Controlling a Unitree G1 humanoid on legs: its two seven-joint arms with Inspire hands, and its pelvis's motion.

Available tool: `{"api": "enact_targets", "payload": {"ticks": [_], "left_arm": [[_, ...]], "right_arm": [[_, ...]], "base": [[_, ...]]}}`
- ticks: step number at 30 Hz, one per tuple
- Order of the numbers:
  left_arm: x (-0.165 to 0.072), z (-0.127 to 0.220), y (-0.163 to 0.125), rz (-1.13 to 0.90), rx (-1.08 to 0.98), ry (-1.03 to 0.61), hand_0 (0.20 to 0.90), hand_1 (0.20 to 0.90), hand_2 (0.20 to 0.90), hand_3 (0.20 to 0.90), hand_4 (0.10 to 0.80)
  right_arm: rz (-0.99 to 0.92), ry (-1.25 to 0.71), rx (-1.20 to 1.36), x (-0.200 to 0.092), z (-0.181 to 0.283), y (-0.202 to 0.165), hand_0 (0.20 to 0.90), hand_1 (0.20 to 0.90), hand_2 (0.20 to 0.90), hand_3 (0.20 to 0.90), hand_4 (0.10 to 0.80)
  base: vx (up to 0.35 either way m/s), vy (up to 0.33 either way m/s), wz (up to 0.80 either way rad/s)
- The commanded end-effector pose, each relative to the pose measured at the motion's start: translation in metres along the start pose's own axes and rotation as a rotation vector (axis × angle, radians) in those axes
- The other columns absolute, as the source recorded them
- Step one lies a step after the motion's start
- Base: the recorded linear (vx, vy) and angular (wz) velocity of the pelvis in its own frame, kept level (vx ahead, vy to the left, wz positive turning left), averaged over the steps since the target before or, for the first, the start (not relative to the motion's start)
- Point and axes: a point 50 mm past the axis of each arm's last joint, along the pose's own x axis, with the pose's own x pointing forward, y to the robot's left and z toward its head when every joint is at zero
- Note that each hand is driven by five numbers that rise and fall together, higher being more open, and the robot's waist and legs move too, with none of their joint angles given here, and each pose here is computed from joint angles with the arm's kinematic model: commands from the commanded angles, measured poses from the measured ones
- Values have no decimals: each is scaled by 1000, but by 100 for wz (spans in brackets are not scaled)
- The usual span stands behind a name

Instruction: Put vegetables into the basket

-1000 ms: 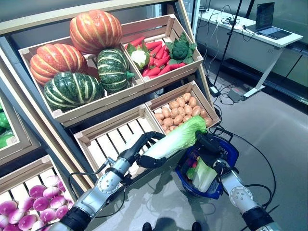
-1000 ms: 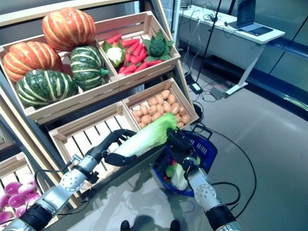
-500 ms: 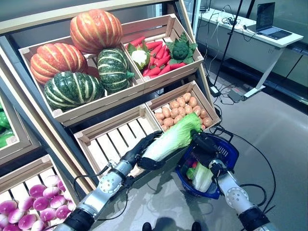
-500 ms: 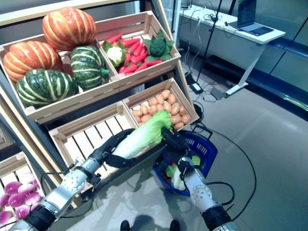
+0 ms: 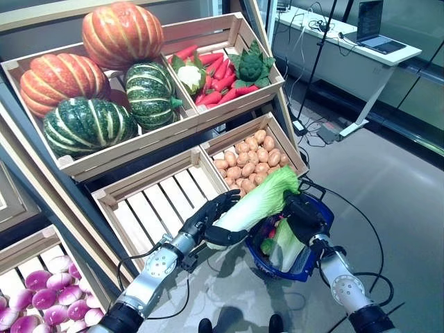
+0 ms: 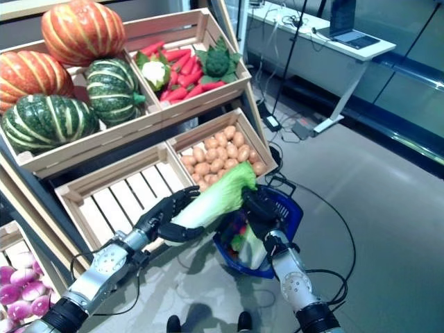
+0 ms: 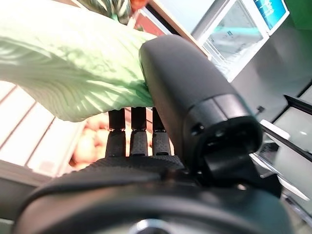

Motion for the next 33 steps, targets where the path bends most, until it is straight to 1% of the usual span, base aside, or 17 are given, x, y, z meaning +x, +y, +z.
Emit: {"api": "enact_targets", "payload": {"ticks": [1, 7, 15, 18, 23, 29, 33], "left_arm": [[14, 52, 12, 17, -32, -249, 900, 900, 900, 900, 800], [12, 51, 13, 30, -47, -242, 900, 900, 900, 900, 800], [10, 52, 14, 42, -23, -234, 900, 900, 900, 900, 800], [10, 53, 16, 50, -21, -233, 900, 900, 900, 900, 800], [6, 51, 19, 59, -22, -224, 900, 900, 900, 900, 800], [3, 53, 21, 61, -25, -224, 900, 900, 900, 900, 800], [6, 61, 21, 55, -11, -254, 900, 900, 900, 900, 800]], "right_arm": [[261, -273, -62, 11, 61, 49, 300, 300, 300, 300, 400], [209, -300, -119, 6, 71, 40, 300, 300, 300, 300, 400], [98, -370, -276, 0, 94, 26, 300, 300, 300, 300, 400], [62, -417, -374, -1, 106, 27, 300, 300, 300, 300, 400], [-16, -507, -461, -6, 130, 26, 300, 300, 300, 300, 400], [-147, -656, -498, -15, 159, 20, 300, 300, 300, 300, 400], [-182, -766, -501, -15, 173, 25, 300, 300, 300, 300, 400]], "base": [[-7, -16, -5], [-10, -11, -7], [0, 0, 0], [0, 0, 0], [0, 0, 0], [0, 0, 0], [-41, -31, -1]]}}
